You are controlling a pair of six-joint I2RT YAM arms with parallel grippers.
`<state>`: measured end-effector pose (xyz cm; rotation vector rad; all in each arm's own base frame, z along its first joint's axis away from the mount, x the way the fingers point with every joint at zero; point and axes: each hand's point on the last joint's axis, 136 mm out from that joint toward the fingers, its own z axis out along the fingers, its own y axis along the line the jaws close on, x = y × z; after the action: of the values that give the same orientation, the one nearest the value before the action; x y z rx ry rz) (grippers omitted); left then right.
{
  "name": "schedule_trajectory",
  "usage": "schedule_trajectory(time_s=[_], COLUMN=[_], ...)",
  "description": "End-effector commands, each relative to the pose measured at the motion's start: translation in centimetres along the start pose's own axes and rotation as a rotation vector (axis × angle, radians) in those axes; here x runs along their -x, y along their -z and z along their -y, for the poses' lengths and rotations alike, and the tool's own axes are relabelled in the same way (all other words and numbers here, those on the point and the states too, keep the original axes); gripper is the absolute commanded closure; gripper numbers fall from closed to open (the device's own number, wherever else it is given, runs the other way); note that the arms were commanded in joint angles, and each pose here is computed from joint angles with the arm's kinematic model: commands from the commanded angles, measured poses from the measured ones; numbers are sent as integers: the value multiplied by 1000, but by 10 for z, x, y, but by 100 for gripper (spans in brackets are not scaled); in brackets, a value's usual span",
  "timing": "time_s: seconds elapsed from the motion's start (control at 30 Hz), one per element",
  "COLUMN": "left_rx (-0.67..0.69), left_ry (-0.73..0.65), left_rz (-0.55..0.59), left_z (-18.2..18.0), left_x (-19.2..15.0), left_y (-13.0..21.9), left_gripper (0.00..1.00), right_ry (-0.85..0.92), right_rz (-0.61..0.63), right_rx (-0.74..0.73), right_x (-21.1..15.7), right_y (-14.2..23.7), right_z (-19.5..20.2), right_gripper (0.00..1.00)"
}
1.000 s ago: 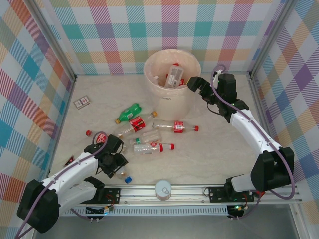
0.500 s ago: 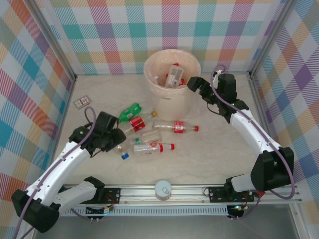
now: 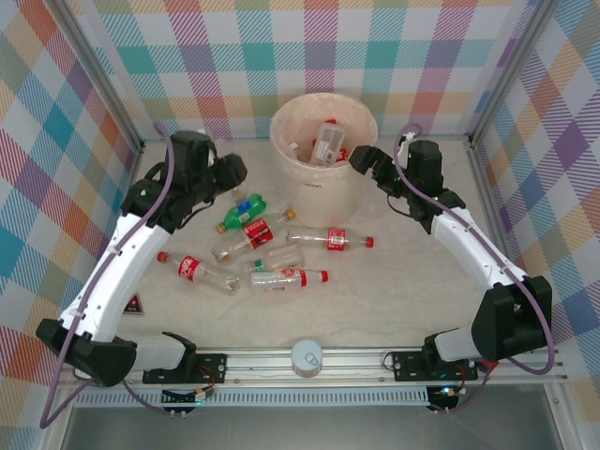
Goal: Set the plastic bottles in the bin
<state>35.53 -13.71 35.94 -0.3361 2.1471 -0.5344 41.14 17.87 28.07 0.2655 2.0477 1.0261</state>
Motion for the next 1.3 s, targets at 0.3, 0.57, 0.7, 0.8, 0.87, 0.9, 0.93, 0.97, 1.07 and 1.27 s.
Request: schedule_trajectory(time_s=[0.3, 0.57, 0.7, 0.8, 0.87, 0.9, 0.93, 0.97, 1.07, 1.27], left_rx=[-428, -475, -430, -397, -395, -406, -432, -460, -521, -486], left_ry=[-143, -259, -374, -453, -506, -524, -539, -543, -553, -608], left_rz=[392, 249, 102, 18, -30, -50, -75, -102, -184, -324], left_z=[138, 184, 191, 187, 186, 187, 190, 192, 195, 177], left_x=[126, 99, 63, 31, 10, 1, -9, -19, -43, -86], left_y=[-37, -106, -141, -164, -172, -174, -175, -176, -177, -194], left_gripper=[76, 74, 72, 72, 72, 72, 72, 72, 72, 73], right_ry=[2, 10, 12, 18, 24, 24, 25, 27, 26, 26], right_rz=[-33, -7, -7, -7, -8, -8, -7, -7, -4, -5], right_rx=[-27, -36, -38, -39, -43, -45, -48, -49, -50, -51], right_x=[-20, -19, -20, -20, -20, -20, -19, -19, -19, -18], right_y=[-6, 1, 3, 3, 3, 2, 2, 1, 0, -4], right_z=[8, 8, 9, 9, 10, 10, 11, 11, 12, 14], right_gripper=[1, 1, 1, 1, 1, 1, 1, 1, 1, 1])
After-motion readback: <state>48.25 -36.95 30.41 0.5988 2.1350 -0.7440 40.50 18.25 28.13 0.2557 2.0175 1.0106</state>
